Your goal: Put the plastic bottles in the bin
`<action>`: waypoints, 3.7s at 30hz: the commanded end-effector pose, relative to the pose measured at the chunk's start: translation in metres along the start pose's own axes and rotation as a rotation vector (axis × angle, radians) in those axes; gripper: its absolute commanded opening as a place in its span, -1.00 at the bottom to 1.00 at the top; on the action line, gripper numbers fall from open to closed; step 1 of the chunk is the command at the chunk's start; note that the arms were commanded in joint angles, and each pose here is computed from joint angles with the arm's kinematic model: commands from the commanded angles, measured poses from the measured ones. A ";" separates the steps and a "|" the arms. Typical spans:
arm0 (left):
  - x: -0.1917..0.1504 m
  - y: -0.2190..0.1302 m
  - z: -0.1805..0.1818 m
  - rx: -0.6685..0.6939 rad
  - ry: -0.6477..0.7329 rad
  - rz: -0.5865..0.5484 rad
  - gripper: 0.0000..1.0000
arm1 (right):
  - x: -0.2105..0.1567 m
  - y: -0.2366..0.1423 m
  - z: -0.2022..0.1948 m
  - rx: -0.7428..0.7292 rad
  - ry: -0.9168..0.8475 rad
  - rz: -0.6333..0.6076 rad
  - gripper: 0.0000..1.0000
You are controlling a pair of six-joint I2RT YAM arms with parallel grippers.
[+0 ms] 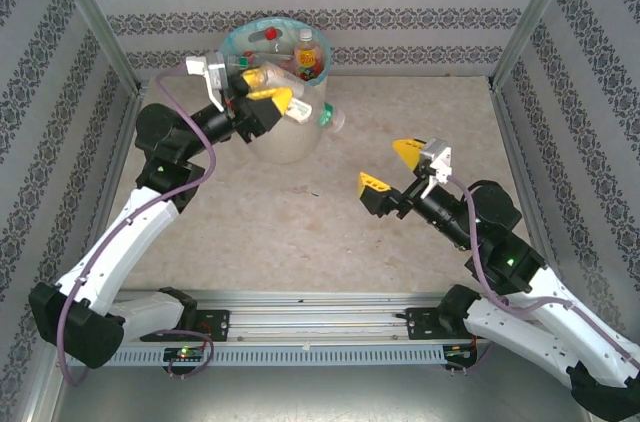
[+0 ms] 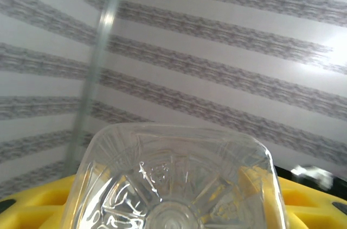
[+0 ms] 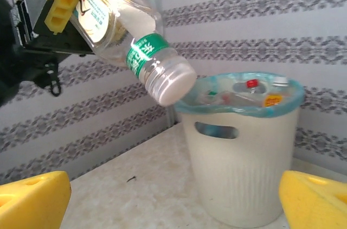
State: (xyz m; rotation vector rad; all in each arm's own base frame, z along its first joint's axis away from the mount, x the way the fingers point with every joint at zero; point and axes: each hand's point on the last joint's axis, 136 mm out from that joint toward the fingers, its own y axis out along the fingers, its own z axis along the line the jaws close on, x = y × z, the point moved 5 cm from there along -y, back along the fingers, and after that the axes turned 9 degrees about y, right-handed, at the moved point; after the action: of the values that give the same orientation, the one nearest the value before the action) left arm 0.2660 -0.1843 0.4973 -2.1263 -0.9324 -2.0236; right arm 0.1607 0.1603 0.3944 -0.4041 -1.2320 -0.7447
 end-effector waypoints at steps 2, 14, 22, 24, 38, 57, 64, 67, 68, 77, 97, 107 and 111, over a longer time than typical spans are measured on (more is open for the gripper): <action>0.009 -0.004 0.052 0.444 0.068 0.089 -1.00 | 0.000 0.001 -0.016 -0.136 0.010 -0.005 0.96; -0.019 0.044 0.136 0.634 0.252 0.365 -1.00 | -0.014 0.009 -0.028 -0.207 -0.033 0.026 0.96; -0.081 0.052 0.184 0.702 0.298 0.566 -1.00 | -0.018 0.011 -0.032 -0.229 -0.043 0.047 0.96; -0.093 0.049 0.193 0.725 0.335 0.637 -1.00 | -0.021 0.012 -0.035 -0.246 -0.048 0.051 0.96; -0.192 0.039 0.222 0.673 0.185 0.810 -1.00 | -0.034 0.022 -0.042 -0.279 -0.025 0.098 0.96; -0.037 0.054 0.163 0.586 0.182 0.365 0.54 | -0.050 0.032 -0.051 -0.318 0.020 0.126 0.96; -0.079 0.056 0.181 0.588 0.117 0.453 -0.37 | -0.055 0.039 -0.051 -0.313 0.040 0.153 0.96; -0.106 0.060 0.194 0.577 0.072 0.526 -0.77 | -0.052 0.037 -0.051 -0.322 0.032 0.148 0.96; -0.116 0.061 0.197 0.578 0.057 0.559 -0.87 | -0.050 0.036 -0.052 -0.325 0.031 0.144 0.96; -0.173 0.035 0.219 0.660 0.092 0.771 -1.00 | -0.053 0.026 -0.058 -0.360 0.027 0.131 0.95; -0.035 -0.091 0.128 1.111 0.418 0.233 0.56 | 0.010 0.074 -0.151 -0.554 0.011 0.205 0.96; -0.197 -0.238 0.143 1.509 0.368 0.360 0.60 | -0.072 -0.022 -0.249 -0.859 -0.006 0.100 0.96; -0.222 -0.243 0.152 1.482 0.386 0.441 0.63 | -0.121 -0.054 -0.286 -0.988 0.039 0.119 0.96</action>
State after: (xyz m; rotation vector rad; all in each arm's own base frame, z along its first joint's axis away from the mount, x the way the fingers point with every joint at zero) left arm 0.2861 -0.0072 0.1430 -0.9825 -0.9073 -0.7708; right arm 0.2987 -0.0144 0.1868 -1.2635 -0.6608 -1.1106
